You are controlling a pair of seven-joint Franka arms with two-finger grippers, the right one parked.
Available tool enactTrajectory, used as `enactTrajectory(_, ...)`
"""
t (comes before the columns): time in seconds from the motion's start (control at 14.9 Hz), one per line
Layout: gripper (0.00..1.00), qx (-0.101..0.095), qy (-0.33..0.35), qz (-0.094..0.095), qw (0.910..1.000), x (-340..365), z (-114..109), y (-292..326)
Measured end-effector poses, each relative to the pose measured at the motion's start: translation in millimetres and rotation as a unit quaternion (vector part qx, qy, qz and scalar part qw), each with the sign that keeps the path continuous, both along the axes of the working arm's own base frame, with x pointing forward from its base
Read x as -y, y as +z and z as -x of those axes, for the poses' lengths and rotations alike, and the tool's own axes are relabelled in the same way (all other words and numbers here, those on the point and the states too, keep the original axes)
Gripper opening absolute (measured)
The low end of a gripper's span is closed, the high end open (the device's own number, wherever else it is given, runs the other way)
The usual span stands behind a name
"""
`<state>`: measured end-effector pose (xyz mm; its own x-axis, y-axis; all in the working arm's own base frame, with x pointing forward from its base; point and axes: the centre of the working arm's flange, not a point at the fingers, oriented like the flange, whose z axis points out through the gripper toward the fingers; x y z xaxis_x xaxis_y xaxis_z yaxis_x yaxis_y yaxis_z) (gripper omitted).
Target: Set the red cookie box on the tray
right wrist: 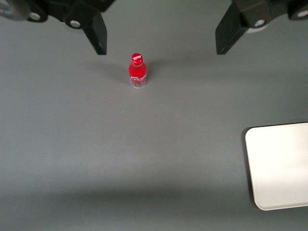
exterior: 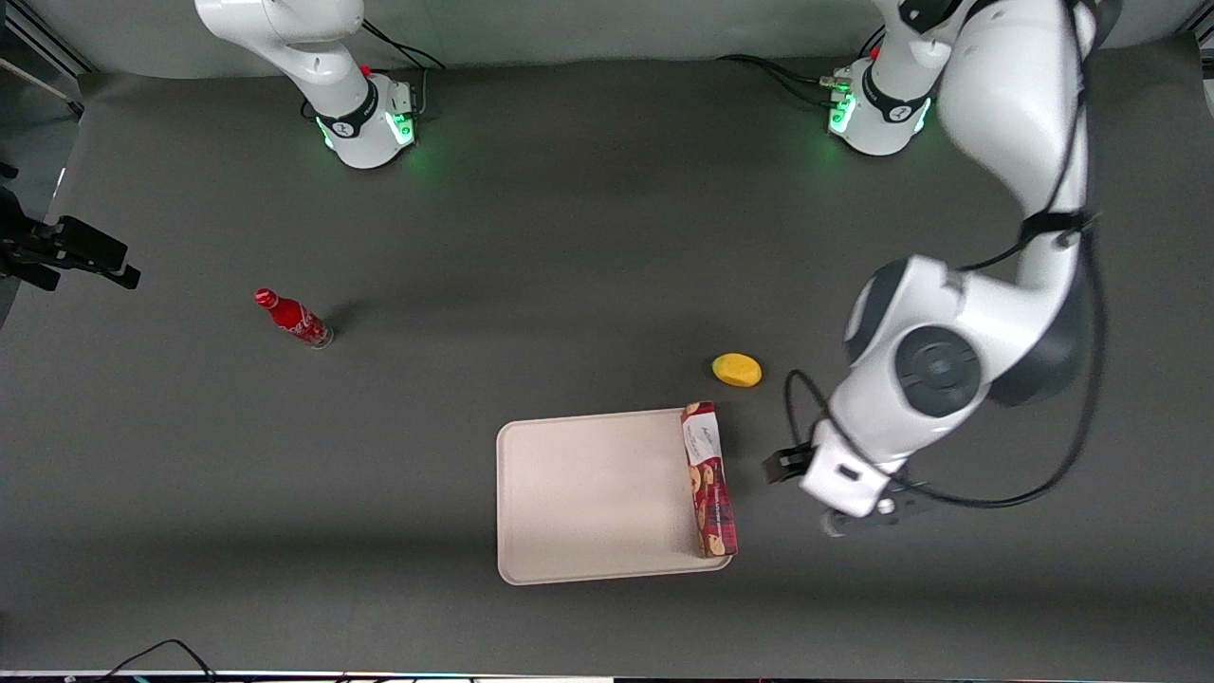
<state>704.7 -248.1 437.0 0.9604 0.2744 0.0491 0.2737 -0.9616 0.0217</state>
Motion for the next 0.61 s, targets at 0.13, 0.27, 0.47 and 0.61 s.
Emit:
enactTrajectory(0.13,1.0,-0.022,-0.001,-0.013,0.9997,-40.7,11.3,46.3)
enactTrajectory(0.27,1.0,-0.049,-0.02,-0.01,0.9985,-86.6,22.6,80.6)
enactTrajectory(0.47,1.0,-0.087,-0.072,0.003,0.9937,-172.0,39.7,115.2)
enactTrajectory(0.61,1.0,-0.099,-0.105,0.009,0.9895,-220.4,58.8,130.7)
